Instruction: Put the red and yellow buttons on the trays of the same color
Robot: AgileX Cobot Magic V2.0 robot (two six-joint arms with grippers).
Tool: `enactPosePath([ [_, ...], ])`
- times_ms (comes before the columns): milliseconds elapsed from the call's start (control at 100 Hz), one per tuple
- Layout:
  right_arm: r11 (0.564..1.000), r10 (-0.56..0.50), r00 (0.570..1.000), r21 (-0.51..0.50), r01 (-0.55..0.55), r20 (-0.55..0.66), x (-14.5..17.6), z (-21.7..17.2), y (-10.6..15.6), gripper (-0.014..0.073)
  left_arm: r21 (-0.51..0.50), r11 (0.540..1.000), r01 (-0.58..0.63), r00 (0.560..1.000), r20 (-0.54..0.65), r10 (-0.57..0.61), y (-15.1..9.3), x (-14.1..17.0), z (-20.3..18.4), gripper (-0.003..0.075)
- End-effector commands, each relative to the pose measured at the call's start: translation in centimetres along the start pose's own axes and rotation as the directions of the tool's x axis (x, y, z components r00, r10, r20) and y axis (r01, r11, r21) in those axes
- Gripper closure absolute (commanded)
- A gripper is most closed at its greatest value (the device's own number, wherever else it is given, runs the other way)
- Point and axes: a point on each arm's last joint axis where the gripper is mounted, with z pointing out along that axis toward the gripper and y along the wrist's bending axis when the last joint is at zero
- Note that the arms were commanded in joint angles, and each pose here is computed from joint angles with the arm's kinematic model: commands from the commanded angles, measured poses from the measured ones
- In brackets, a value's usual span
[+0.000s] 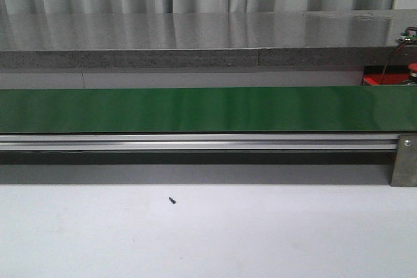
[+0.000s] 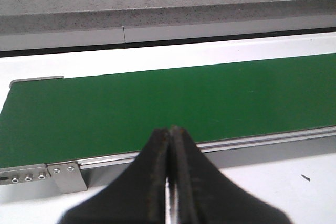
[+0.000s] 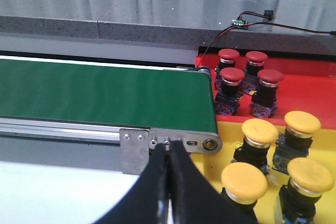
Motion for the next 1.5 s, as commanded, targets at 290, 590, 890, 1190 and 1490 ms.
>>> enactPosePath([
  [290, 1.000, -0.001, 0.992, -0.003, 0.002, 0.122, -1.5, -0.3, 0.0, 0.0713, -0.017, 1.000, 0.018, 0.995, 0.095, -0.017, 0.1, -1.5, -0.2, 0.0740],
  [590, 1.000, -0.001, 0.993, -0.003, 0.002, 0.122, -1.5, -0.3, 0.0, 0.0713, -0.030, 0.999, 0.020, 0.991, 0.135, -0.016, 0.3, -1.8, -0.3, 0.0740],
  [890, 1.000, -0.001, 0.993, -0.003, 0.002, 0.122, -1.5, -0.3, 0.0, 0.0713, -0.120, 0.990, -0.070, 0.961, 0.259, 0.099, 0.8, -0.5, -1.4, 0.0740],
  [1190, 1.000, -0.001, 0.993, -0.003, 0.002, 0.122, -1.5, -0.3, 0.0, 0.0713, -0.160, 0.987, -0.009, 0.922, 0.382, 0.070, 1.0, 5.9, -3.2, 0.0740],
  [1490, 1.000, -0.001, 0.993, -0.003, 0.002, 0.121, -1.5, -0.3, 0.0, 0.0713, -0.213, 0.977, 0.014, 0.898, 0.433, 0.081, 1.3, 10.3, -3.0, 0.0740],
])
